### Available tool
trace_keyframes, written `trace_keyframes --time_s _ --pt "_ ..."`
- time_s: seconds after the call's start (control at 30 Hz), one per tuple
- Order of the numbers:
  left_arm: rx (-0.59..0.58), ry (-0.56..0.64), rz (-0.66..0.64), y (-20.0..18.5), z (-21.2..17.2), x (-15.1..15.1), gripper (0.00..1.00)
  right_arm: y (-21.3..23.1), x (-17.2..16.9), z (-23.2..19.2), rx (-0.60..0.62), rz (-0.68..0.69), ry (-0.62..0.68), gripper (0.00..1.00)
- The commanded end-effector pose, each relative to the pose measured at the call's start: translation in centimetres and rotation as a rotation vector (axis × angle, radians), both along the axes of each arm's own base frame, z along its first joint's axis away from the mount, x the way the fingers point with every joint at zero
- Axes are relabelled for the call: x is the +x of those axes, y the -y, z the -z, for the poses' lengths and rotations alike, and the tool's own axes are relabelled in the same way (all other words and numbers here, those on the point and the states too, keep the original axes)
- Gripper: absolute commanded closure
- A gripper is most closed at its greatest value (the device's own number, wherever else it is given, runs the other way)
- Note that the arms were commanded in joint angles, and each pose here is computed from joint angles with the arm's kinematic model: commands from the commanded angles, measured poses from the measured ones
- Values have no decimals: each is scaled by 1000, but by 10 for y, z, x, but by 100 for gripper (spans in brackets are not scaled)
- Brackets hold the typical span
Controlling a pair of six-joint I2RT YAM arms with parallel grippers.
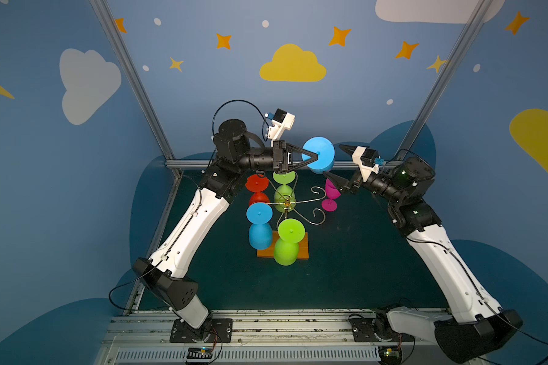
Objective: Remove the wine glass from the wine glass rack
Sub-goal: 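Grasp the cyan glass bowl with the right gripper while the left gripper holds its base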
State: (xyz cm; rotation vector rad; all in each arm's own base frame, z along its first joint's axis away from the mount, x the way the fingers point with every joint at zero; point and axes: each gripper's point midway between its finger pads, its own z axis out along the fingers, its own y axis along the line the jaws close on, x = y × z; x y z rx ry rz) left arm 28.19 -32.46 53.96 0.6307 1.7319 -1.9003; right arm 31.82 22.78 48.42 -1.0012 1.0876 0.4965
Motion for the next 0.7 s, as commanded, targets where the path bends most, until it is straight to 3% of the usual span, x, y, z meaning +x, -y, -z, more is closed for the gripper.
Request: trace_keyframes --time_s 0.0,0.47,0.67 --pt "-23 37 25 -5 -12 -10 97 -7 -6 -16 1 -54 55 11" --pt "-38 42 43 -6 -16 -16 97 -38 0 0 -29 -155 -19 12" --pt "-45 51 49 -7 -19 -17 97 -37 2 3 -20 -133 -41 18"
